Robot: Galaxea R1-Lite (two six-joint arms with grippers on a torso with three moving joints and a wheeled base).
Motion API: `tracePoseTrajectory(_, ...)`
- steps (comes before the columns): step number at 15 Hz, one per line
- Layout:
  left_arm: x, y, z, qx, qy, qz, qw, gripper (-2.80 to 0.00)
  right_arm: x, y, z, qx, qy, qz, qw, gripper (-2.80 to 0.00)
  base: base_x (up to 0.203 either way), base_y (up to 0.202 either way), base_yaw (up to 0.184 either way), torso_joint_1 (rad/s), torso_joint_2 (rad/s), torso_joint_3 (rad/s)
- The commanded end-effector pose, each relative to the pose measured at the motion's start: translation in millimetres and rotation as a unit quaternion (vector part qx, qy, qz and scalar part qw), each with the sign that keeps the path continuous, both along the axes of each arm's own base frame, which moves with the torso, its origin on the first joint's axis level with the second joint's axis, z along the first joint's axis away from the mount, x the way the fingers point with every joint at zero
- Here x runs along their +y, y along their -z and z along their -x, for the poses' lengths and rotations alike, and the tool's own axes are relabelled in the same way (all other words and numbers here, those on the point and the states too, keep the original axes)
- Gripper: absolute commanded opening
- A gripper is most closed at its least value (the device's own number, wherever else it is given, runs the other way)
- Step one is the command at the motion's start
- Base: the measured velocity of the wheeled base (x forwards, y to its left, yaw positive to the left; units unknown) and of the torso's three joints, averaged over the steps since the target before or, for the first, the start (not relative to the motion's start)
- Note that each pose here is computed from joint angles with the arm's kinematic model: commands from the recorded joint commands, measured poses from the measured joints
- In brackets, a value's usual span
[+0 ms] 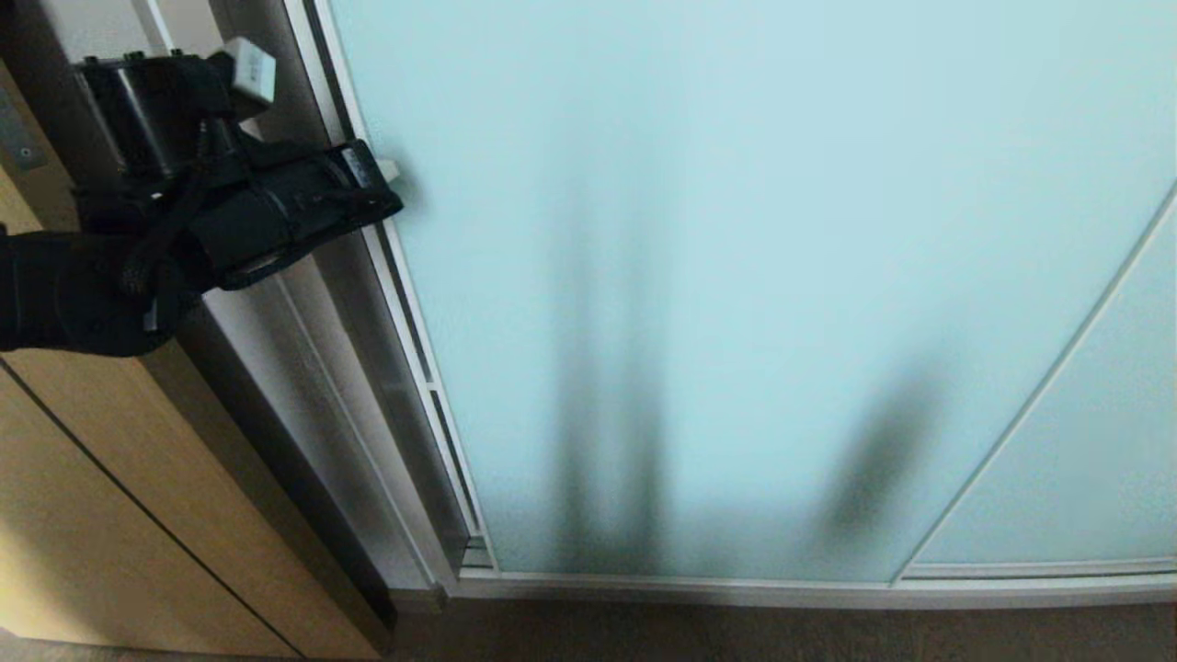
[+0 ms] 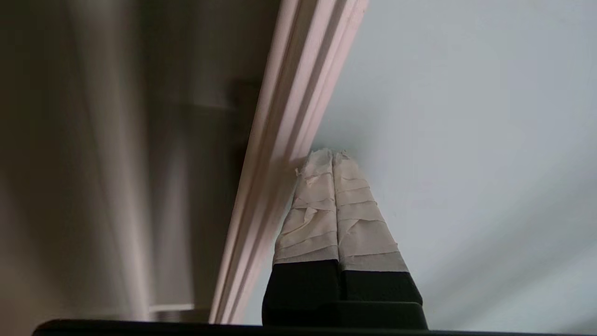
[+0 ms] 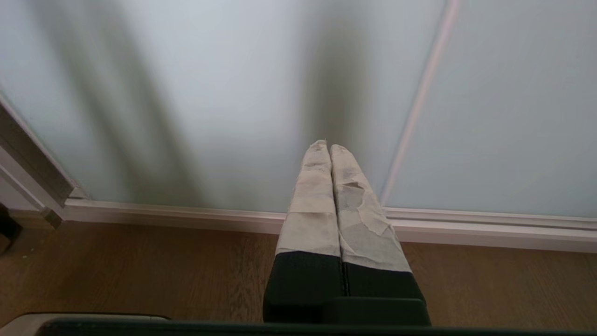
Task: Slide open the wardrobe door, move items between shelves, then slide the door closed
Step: Close the door
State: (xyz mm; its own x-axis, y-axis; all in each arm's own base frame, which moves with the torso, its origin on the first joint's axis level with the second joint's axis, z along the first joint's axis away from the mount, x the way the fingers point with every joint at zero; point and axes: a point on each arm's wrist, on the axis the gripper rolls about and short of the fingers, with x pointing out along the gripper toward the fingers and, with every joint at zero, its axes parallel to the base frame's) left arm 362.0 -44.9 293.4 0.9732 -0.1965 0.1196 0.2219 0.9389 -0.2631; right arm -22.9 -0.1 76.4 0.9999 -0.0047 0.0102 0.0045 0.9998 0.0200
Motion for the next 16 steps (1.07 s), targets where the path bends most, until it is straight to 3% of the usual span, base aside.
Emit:
tracePoseTrajectory(1, 0.2, -5.0, 14.2, -0.012, 0.011, 0.0, 0.9999, -2.8, 0.0, -0.4, 0.1, -0.001, 0.0, 0.0, 1.0, -2.8, 0.0, 0.0, 0.0, 0.0, 0.0, 0.0)
tracePoseTrajectory(11, 0.4, -3.8, 16.1, -0.014, 0.013, -0.001, 0.9998, -2.8, 0.0, -0.4, 0.0, 0.0, 0.0, 0.0, 1.0, -2.8, 0.0, 0.0, 0.0, 0.0, 0.0, 0.0)
tracePoseTrajectory(16, 3.0, -15.0, 38.8, -0.026, 0.028, -0.001, 0.9993, -2.8, 0.0, 0.0, 0.0, 0.0, 0.0, 0.0, 1.0, -2.8, 0.0, 0.0, 0.0, 0.0, 0.0, 0.0)
